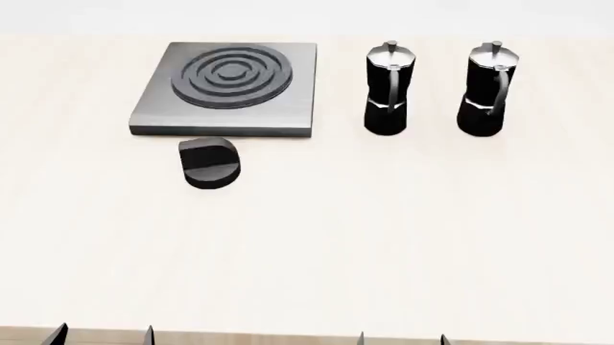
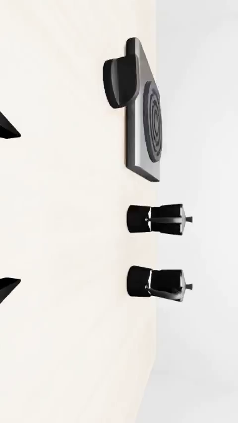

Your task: Turn off the stove.

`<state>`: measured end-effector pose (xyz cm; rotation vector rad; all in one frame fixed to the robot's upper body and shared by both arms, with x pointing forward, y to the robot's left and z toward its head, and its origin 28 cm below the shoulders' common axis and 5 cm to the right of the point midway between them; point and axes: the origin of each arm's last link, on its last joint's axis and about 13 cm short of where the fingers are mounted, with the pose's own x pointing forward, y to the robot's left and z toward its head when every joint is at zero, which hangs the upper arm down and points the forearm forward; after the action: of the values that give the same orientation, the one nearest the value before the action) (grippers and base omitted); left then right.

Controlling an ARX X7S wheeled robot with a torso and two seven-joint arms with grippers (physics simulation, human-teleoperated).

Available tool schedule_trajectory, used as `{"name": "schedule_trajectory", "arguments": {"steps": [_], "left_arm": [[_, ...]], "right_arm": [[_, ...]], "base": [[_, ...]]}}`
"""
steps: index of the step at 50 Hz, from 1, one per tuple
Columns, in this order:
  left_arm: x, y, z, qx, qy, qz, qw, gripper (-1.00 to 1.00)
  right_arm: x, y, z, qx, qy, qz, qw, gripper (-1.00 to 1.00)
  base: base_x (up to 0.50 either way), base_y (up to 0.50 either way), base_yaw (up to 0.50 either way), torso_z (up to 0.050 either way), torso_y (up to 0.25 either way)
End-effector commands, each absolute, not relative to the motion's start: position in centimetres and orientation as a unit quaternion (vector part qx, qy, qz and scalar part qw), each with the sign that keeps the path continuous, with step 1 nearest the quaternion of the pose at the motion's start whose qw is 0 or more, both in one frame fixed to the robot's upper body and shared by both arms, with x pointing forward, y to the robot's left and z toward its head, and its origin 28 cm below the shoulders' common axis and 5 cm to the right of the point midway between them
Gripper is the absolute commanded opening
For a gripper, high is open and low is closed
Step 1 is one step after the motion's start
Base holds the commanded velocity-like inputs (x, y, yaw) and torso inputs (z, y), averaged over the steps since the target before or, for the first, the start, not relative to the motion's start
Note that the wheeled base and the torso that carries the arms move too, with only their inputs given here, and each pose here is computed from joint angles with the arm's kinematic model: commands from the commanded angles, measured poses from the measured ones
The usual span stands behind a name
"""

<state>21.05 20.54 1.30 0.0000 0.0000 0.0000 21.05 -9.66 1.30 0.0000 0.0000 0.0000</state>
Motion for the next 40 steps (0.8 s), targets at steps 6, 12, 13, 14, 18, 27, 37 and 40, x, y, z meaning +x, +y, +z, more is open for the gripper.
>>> {"name": "schedule_trajectory", "arguments": {"steps": [6,12,13,14,18,27,37,40], "left_arm": [[21.0,20.6,1.3,-0.001,0.001,0.0,1.0,1.0],[21.0,20.5,1.3,-0.001,0.001,-0.001,1.0,1.0],[21.0,20.5,1.3,-0.001,0.002,-0.001,1.0,1.0],[21.0,20.5,1.3,-0.001,0.002,-0.001,1.0,1.0],[21.0,20.5,1.2,0.0,0.003,0.0,1.0,1.0],[21.6,21.0,0.7,-0.11,0.078,0.003,0.991,1.0],[21.1,20.6,1.0,0.01,0.01,0.015,1.0,1.0],[21.2,20.6,1.0,0.007,0.013,0.017,1.0,1.0]], "right_arm": [[21.1,-9.6,1.2,-0.002,0.004,-0.001,1.0,1.0],[21.3,-9.6,1.1,0.002,0.03,-0.019,0.999,1.0],[21.3,-9.5,1.0,0.006,0.04,-0.022,0.999,1.0],[21.4,-9.5,1.0,0.002,0.061,-0.036,0.997,1.0],[21.6,-9.4,0.4,-0.022,0.135,-0.039,0.99,1.0],[22.3,-10.3,-0.1,0.161,0.197,-0.03,0.967,1.0],[21.1,-9.4,1.0,-0.047,0.022,-0.021,0.998,1.0],[21.0,-9.4,1.1,-0.041,0.019,-0.02,0.999,1.0]], "base": [[0.0,0.0,0.0,0.0,0.0],[0.0,0.0,0.0,0.0,0.0],[0.0,0.0,0.0,0.0,0.0],[0.0,0.0,0.0,0.0,0.0],[0.0,0.0,0.0,0.0,0.0],[0.0,0.0,0.0,0.0,0.0],[0.0,0.0,0.0,0.0,0.0],[0.0,0.0,0.0,0.0,0.0]]}}
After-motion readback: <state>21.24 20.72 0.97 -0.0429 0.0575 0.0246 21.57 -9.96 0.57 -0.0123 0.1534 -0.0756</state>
